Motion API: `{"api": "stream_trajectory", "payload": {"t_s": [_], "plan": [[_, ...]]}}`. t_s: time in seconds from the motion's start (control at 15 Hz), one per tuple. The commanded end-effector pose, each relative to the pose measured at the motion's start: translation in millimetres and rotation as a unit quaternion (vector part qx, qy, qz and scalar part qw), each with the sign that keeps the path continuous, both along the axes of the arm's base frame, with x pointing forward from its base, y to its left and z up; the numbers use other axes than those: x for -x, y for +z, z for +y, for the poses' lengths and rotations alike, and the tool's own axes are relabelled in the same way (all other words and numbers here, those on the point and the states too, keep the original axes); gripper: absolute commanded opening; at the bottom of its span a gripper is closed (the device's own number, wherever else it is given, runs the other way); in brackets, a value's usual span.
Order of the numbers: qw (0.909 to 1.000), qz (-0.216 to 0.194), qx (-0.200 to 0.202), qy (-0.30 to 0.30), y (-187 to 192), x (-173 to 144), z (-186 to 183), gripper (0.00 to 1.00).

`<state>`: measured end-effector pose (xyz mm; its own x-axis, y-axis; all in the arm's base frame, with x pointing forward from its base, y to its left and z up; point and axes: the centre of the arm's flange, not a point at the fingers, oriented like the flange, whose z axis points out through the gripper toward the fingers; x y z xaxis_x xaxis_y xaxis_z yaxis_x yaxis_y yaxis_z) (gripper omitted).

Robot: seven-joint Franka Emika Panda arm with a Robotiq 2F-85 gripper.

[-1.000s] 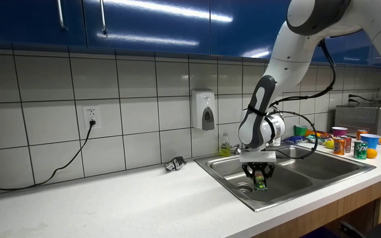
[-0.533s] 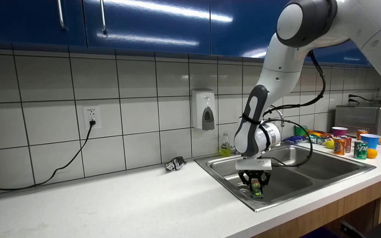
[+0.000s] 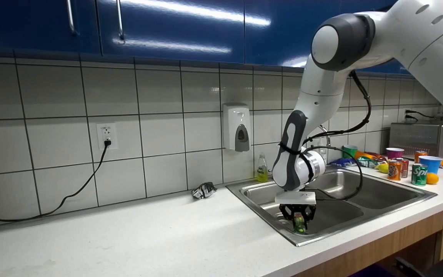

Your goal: Put the green pack inside the sink

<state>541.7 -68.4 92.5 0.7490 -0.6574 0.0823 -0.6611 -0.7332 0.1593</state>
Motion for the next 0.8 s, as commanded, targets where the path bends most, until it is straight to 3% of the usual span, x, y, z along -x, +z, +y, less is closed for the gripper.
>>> {"api": "stream_trajectory", "payload": {"t_s": [0.0,0.73], "plan": [[0.9999,-0.007,0.006,-0.010,-13,-11,-8,0.17],[0.9992,-0.004,0.013,-0.036,-45,-23,-27,0.17]]}}
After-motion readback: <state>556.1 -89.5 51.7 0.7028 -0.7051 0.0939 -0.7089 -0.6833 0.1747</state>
